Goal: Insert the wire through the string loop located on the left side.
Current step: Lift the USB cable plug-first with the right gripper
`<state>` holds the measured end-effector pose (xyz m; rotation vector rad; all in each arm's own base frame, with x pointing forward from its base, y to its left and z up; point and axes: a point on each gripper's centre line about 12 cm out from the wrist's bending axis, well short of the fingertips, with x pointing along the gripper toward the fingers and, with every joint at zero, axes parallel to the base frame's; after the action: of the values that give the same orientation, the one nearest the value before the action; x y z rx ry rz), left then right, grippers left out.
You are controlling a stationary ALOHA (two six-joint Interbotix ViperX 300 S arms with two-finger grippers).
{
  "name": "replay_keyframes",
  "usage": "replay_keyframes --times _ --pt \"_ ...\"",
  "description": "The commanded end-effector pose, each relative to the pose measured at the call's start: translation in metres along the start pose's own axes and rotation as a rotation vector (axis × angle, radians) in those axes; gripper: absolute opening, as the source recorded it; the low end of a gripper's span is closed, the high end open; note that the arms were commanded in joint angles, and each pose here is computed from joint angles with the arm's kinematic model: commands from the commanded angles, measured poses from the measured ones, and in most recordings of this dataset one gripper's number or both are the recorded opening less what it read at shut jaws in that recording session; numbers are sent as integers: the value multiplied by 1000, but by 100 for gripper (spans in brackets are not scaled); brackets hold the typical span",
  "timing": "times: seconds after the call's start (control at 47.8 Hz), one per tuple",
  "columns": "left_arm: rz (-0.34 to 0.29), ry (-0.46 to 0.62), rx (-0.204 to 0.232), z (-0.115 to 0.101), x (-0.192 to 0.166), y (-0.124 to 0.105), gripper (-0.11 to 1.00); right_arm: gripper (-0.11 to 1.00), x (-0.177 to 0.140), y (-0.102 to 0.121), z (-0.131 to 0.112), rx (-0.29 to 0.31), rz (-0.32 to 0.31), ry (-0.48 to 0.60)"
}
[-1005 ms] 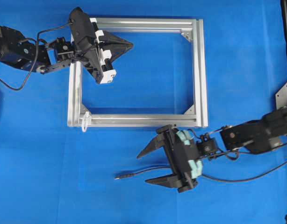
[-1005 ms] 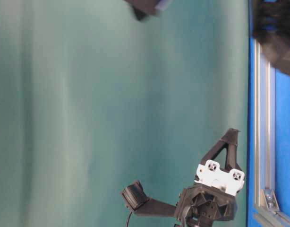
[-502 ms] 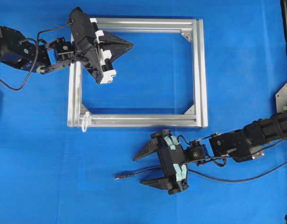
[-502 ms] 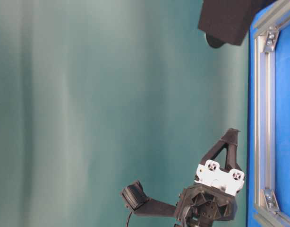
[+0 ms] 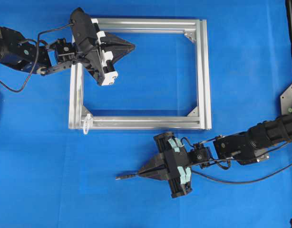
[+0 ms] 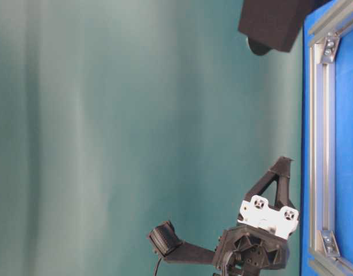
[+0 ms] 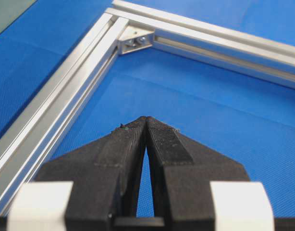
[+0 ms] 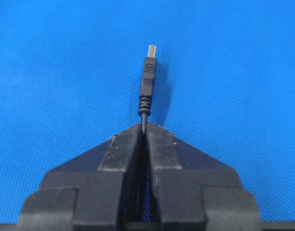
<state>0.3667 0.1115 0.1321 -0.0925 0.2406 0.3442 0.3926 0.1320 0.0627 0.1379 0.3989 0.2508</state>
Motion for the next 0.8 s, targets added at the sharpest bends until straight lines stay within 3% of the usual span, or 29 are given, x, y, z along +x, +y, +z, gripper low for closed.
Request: replay_keyframes --times 0.0,0.126,0.628,0.774 --pt "-5 -44 -2 14 -2 -1 3 0 -1 5 11 -5 15 -35" --pt "-5 -46 -2 15 -2 -2 3 0 -2 6 16 -1 16 -45" --pt "-7 -35 -7 13 -2 -2 3 0 -32 20 80 0 33 -67" --pt "-11 -33 -5 13 -3 -4 3 0 -35 22 85 -2 36 -74"
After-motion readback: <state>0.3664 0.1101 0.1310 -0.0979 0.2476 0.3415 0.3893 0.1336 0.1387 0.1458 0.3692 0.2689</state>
